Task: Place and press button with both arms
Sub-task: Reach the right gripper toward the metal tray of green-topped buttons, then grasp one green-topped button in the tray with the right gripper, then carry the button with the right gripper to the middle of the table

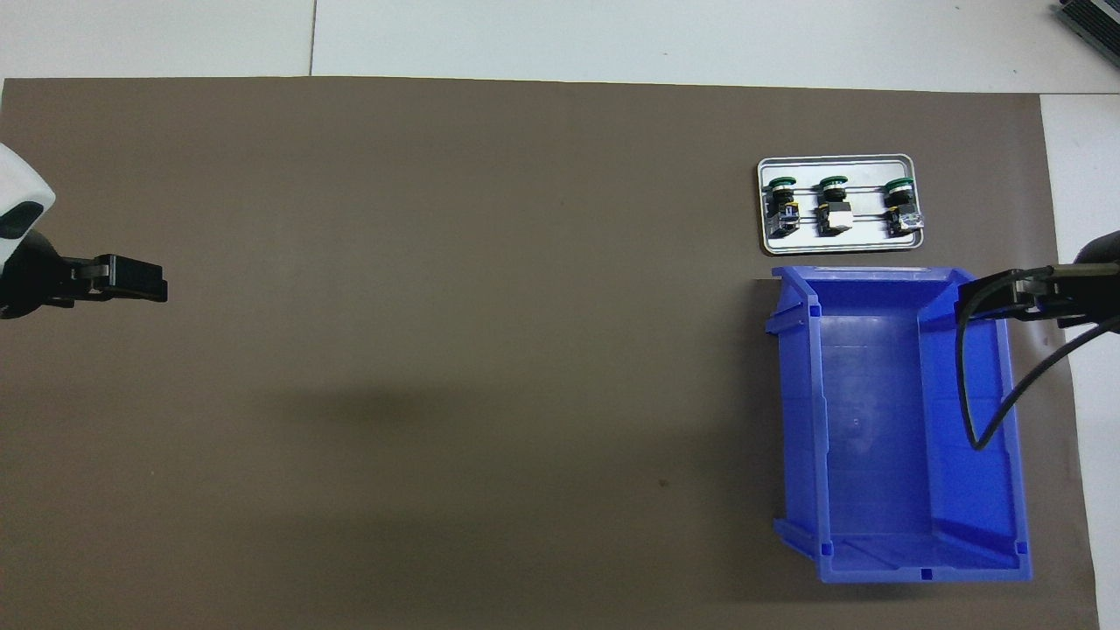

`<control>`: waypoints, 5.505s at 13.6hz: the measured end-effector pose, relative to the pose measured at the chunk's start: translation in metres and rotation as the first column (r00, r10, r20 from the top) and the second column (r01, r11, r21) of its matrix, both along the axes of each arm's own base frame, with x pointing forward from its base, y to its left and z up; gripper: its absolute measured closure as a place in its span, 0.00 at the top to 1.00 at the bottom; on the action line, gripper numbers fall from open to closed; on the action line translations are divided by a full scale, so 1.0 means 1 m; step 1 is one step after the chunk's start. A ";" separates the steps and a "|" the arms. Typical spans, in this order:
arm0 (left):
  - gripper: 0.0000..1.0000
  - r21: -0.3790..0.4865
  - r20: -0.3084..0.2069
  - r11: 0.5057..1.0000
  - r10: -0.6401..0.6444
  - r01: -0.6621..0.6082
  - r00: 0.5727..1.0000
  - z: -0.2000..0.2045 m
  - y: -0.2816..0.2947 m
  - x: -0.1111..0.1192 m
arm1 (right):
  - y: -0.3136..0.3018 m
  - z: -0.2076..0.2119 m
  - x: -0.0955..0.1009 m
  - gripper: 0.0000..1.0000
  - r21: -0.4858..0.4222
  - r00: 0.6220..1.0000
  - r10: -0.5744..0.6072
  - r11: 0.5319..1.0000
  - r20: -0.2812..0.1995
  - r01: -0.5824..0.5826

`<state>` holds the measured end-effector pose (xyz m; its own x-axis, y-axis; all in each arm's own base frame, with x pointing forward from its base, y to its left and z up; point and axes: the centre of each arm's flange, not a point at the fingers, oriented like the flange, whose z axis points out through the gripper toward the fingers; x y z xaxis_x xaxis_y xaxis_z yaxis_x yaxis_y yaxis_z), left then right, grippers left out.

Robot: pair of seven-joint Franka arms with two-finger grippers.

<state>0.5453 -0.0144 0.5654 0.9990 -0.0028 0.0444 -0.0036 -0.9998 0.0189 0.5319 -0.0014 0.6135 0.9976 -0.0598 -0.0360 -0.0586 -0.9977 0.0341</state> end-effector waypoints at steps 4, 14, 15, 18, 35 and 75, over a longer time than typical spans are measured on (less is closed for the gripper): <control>1.00 0.000 0.000 1.000 0.000 0.000 1.000 0.000 0.000 0.000 | -0.001 0.000 0.000 1.00 0.000 1.000 -0.002 1.000 0.000 0.002; 1.00 0.000 0.000 1.000 0.000 0.000 1.000 0.000 0.000 0.000 | -0.008 -0.049 0.062 1.00 0.009 0.983 -0.013 1.000 0.185 0.011; 1.00 0.000 0.000 1.000 0.000 0.000 1.000 0.000 0.000 0.000 | -0.009 -0.069 0.079 1.00 0.009 0.981 -0.015 1.000 0.194 0.013; 1.00 0.000 0.000 1.000 0.000 0.000 1.000 0.000 0.000 0.000 | -0.017 -0.140 0.132 1.00 0.002 0.971 -0.022 1.000 0.236 0.022; 1.00 0.000 0.000 1.000 0.000 0.000 1.000 0.000 0.000 0.000 | -0.016 -0.306 0.172 0.92 0.010 0.968 0.063 0.998 0.241 -0.067; 1.00 0.000 0.000 1.000 0.000 0.000 1.000 0.000 0.000 0.000 | 0.457 -0.246 0.071 0.41 0.192 0.219 -0.976 0.216 0.004 0.957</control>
<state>0.5453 -0.0144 0.5653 0.9990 -0.0028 0.0442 -0.0037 -0.9998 0.0189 0.6028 0.4559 0.3674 0.1681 -0.9849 -0.0425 -0.9745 -0.1595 -0.1579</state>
